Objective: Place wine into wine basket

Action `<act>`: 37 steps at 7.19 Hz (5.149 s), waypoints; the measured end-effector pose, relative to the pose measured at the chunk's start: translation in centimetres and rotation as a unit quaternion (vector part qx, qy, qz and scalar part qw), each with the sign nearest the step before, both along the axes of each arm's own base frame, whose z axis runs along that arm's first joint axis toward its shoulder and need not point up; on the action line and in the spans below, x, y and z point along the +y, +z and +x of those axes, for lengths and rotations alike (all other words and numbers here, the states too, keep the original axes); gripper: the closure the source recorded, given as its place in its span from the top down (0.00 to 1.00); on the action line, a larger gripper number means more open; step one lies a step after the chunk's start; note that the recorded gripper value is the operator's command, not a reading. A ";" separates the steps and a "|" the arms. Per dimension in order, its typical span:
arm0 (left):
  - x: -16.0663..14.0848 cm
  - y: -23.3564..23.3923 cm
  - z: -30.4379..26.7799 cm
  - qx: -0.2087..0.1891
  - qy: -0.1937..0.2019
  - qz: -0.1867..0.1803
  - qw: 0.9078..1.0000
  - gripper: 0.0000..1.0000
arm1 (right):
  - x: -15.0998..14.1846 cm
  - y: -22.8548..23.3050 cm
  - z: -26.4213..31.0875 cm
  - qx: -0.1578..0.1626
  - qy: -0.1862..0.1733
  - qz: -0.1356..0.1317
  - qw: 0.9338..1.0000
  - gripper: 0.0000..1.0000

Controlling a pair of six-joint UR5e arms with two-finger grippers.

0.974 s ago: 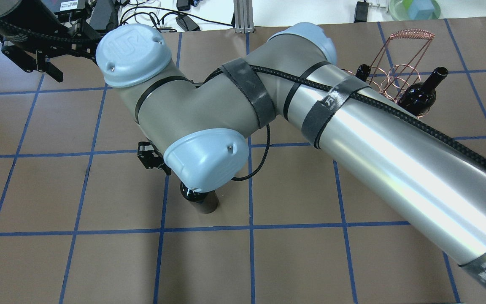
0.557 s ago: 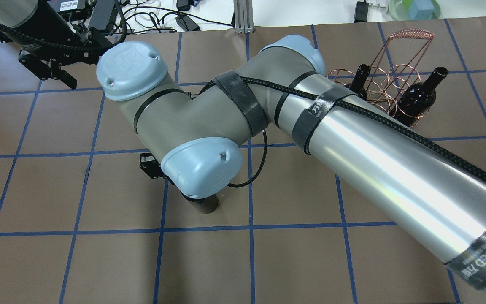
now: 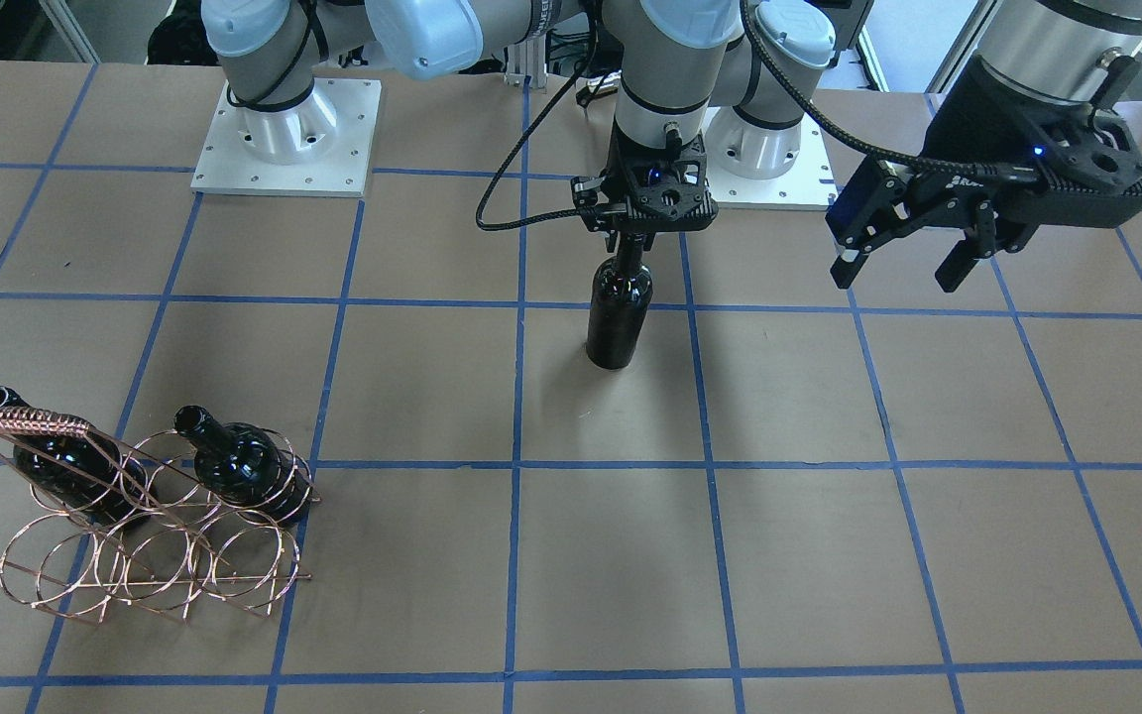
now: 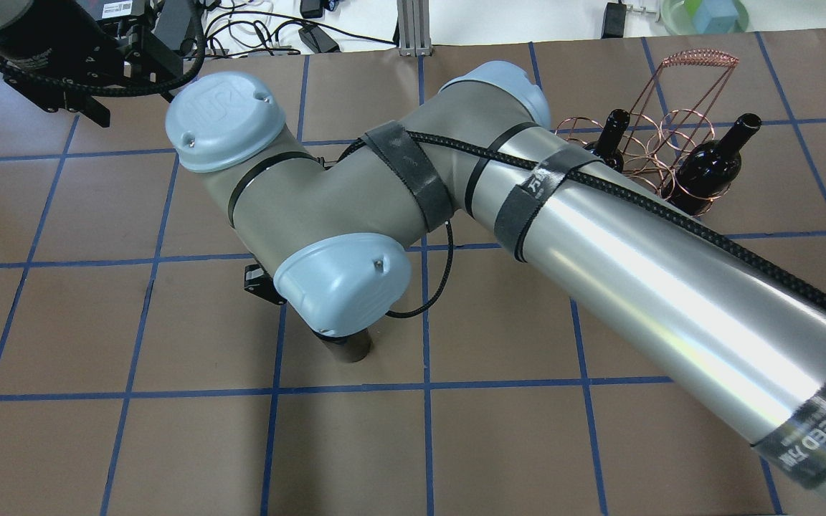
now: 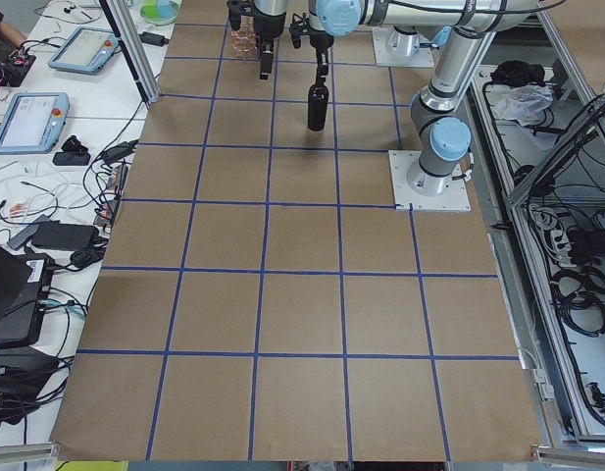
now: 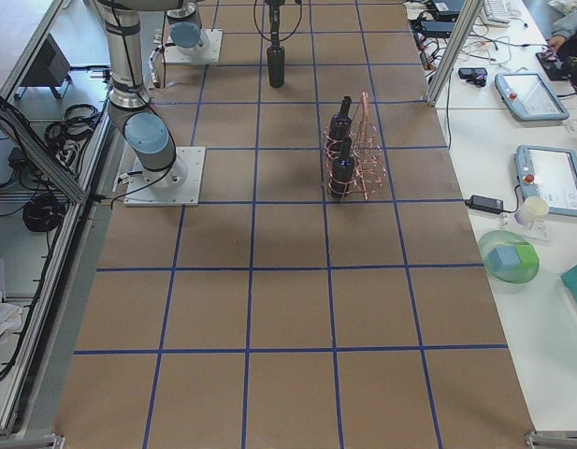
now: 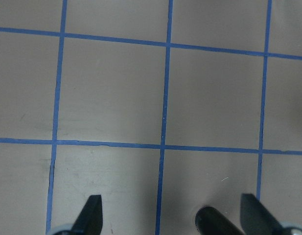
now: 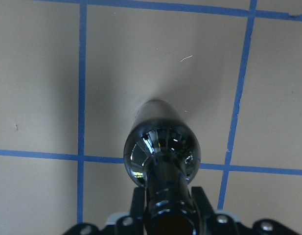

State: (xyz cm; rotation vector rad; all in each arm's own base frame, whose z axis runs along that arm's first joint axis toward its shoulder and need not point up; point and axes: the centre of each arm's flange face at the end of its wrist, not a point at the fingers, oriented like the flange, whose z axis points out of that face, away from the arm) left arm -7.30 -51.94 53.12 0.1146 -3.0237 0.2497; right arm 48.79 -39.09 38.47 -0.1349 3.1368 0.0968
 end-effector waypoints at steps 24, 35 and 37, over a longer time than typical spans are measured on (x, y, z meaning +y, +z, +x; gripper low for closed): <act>3.1 0.7 0.1 -0.052 -0.004 0.063 0.997 1.00 | -15.8 16.1 -46.4 0.021 0.082 0.000 0.996 0.04; 3.1 -0.1 -1.3 -0.055 -0.021 0.056 0.997 1.00 | -21.2 11.7 -46.8 0.011 0.076 -0.028 0.997 0.03; 3.4 0.1 -1.3 -0.056 -0.022 0.057 0.997 1.00 | -21.4 11.3 -46.9 0.012 0.079 -0.024 0.997 0.03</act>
